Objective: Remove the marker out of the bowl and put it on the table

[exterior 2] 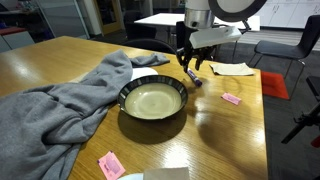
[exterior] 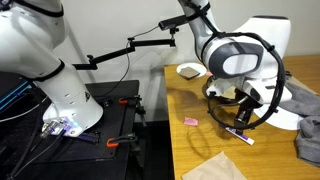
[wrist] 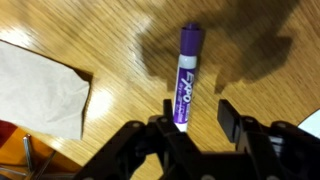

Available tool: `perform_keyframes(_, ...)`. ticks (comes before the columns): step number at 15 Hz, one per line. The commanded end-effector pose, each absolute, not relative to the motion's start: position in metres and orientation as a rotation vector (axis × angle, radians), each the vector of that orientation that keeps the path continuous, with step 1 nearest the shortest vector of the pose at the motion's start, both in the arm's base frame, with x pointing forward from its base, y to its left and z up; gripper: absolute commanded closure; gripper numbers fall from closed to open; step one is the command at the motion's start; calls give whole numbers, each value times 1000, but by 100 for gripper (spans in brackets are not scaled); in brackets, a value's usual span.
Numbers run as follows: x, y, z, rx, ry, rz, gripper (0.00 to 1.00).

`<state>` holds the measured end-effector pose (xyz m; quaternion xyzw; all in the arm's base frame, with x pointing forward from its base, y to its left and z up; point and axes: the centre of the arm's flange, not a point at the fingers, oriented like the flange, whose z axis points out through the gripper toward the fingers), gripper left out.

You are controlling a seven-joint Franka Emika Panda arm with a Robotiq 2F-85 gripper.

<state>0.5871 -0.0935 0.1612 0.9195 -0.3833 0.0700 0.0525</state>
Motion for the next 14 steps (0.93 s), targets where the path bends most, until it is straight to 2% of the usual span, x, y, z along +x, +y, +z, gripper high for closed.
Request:
perform_keyframes(1,590,-88,183,2809,-1126,275,17)
perform_keyframes(3,589,-84,201,2815,-1111,297,2)
perform_keyframes(4,588,-81,213,2816,-1105,312,1)
perform_keyframes(14,561,-61,336,2856,-996,448,0)
